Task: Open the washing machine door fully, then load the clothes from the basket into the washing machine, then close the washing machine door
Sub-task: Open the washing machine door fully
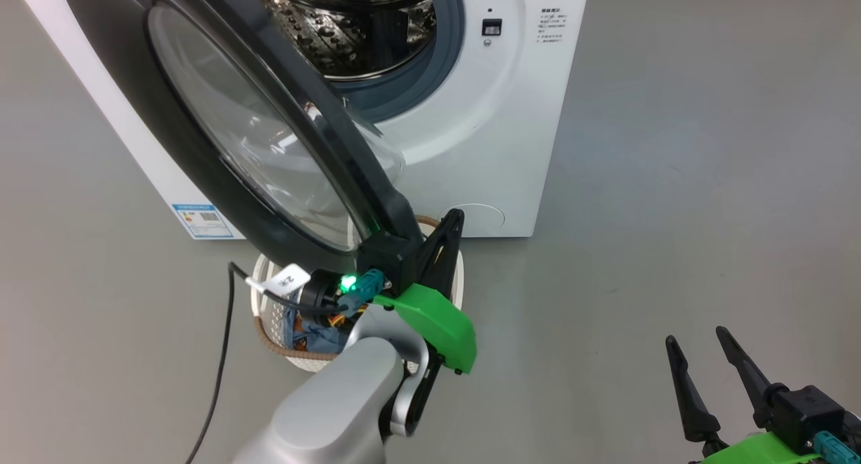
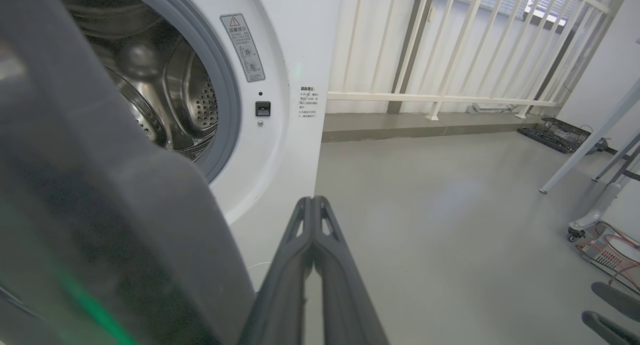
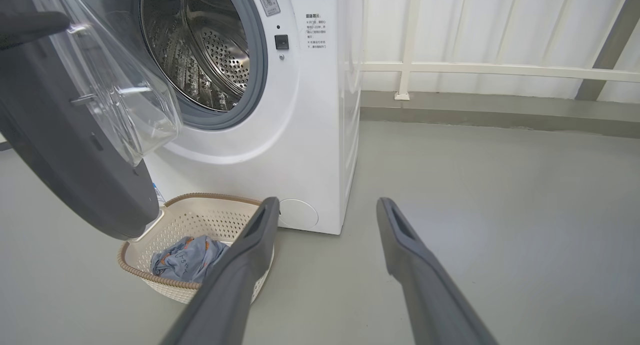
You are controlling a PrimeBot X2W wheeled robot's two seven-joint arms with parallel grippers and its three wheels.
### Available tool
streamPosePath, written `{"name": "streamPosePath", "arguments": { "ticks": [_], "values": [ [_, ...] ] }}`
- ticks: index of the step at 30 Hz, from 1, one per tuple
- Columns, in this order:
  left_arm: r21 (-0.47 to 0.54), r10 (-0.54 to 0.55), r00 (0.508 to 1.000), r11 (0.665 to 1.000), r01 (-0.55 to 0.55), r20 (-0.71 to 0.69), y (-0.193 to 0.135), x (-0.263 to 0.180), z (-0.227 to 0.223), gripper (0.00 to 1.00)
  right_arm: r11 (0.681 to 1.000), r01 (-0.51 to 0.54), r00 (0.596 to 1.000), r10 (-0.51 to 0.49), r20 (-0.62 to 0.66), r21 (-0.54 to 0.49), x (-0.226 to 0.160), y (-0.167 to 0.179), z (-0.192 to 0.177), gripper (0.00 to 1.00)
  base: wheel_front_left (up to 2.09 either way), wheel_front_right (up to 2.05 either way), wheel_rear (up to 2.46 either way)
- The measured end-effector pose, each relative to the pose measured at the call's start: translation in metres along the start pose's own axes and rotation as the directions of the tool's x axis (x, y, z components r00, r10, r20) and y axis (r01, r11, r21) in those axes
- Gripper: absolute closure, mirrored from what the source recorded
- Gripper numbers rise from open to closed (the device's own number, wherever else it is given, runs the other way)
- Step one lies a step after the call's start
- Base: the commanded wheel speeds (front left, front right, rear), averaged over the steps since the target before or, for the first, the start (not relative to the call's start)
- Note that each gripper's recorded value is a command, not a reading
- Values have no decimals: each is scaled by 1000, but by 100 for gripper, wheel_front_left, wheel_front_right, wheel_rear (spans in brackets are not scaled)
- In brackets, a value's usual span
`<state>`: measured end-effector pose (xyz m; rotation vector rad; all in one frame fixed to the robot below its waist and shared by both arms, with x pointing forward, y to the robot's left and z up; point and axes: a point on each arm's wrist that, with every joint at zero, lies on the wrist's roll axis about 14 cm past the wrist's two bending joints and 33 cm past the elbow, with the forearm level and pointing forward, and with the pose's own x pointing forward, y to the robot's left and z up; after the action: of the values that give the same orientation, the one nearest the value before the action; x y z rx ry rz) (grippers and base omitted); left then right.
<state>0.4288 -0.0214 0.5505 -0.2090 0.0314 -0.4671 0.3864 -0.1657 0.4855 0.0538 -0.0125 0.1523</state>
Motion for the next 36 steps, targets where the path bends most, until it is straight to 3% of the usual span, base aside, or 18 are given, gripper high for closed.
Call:
{"name": "streamPosePath", "arguments": {
  "ticks": [22, 36],
  "values": [
    [-49, 131, 991, 990, -130, 15, 25, -41, -9, 100, 1000, -16, 1000, 15, 1, 2, 6, 5, 0, 0, 0, 0, 0],
    [-17, 284, 958, 959, -284, 44, 56, -87, -5, 100, 998, -57, 998, 58, -3, 7, 17, 18, -3, 0, 0, 0, 0]
  ]
}}
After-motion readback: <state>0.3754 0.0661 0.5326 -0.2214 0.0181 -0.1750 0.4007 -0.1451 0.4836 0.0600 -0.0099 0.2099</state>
